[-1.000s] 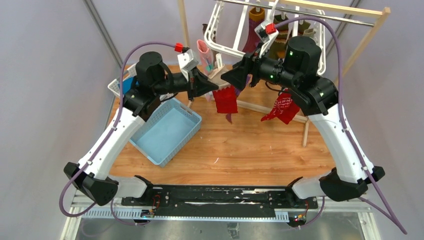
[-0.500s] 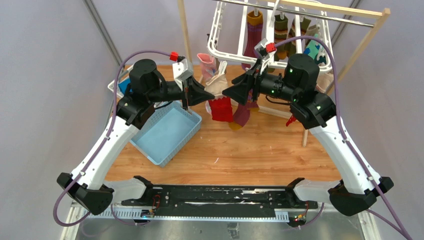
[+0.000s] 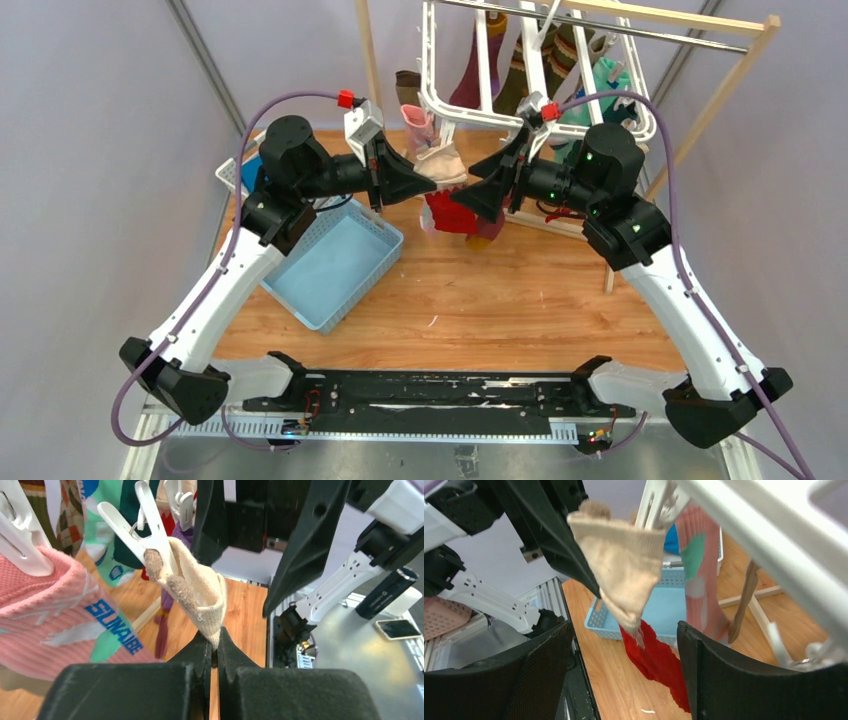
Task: Remove the socks clipped to the hanger
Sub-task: Remove the sock from the hanger.
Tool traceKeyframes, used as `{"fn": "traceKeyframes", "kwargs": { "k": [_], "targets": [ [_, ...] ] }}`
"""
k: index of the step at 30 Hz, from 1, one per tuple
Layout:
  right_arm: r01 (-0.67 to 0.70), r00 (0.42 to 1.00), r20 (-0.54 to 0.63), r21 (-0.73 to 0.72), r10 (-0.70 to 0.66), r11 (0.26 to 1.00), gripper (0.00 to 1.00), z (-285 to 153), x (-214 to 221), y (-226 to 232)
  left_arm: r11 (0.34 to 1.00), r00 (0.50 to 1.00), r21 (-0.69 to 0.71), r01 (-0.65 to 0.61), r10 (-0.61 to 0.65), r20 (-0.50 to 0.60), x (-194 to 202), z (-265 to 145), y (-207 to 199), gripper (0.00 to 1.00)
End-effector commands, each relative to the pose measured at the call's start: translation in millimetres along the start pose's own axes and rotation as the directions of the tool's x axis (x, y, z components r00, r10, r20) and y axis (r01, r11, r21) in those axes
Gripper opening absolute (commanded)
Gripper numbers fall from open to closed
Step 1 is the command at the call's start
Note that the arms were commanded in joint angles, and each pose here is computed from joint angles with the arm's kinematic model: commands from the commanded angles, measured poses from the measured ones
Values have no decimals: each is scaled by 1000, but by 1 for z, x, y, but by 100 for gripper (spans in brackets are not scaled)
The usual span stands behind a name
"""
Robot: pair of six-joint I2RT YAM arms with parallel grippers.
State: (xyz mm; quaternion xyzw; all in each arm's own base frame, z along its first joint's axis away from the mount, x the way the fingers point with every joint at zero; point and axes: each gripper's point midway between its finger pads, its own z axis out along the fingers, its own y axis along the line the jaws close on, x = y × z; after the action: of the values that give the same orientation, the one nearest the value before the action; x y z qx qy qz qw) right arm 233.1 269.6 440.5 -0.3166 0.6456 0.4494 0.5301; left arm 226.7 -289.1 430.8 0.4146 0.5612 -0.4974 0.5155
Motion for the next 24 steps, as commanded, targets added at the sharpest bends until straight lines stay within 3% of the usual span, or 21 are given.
{"fn": "traceKeyframes", "kwargs": {
  "k": [1,10,14,17,18,19,21,22,23,24],
  "targets": [
    [81,997,-4,-12,-81,997,75,-7,13,-5,998,997,42,40,-43,70,-22,5,-7,0],
    [101,994,-28,-164,-107,981,62,-3,39,11,995,994,65,74,-79,76,-20,8,-8,0],
    [114,992,-26,-191,-121,975,38,-2,44,12,997,995,53,65,-68,68,-10,6,-6,0],
    [148,987,-33,-179,-156,973,9,-5,46,10,997,996,46,60,-62,64,-4,4,-7,1],
    [155,986,-42,-168,-164,974,1,-6,48,8,997,996,42,60,-63,63,-2,4,-6,5],
    [166,984,-44,-156,-175,974,0,-7,49,5,997,996,42,58,-61,63,-1,4,-6,13],
    [170,983,-52,-142,-179,975,0,-9,52,2,998,997,35,49,-51,58,-1,3,-6,35],
    [170,982,-54,-138,-179,976,0,-10,54,0,999,998,30,39,-40,52,-1,2,-5,56],
    [174,981,-56,-138,-183,975,0,-10,55,0,999,999,18,31,-31,39,0,0,-4,70],
    [175,981,-61,-137,-185,975,0,-11,57,-1,1000,1000,2,7,-7,30,-1,-1,-3,78]
  ]
}}
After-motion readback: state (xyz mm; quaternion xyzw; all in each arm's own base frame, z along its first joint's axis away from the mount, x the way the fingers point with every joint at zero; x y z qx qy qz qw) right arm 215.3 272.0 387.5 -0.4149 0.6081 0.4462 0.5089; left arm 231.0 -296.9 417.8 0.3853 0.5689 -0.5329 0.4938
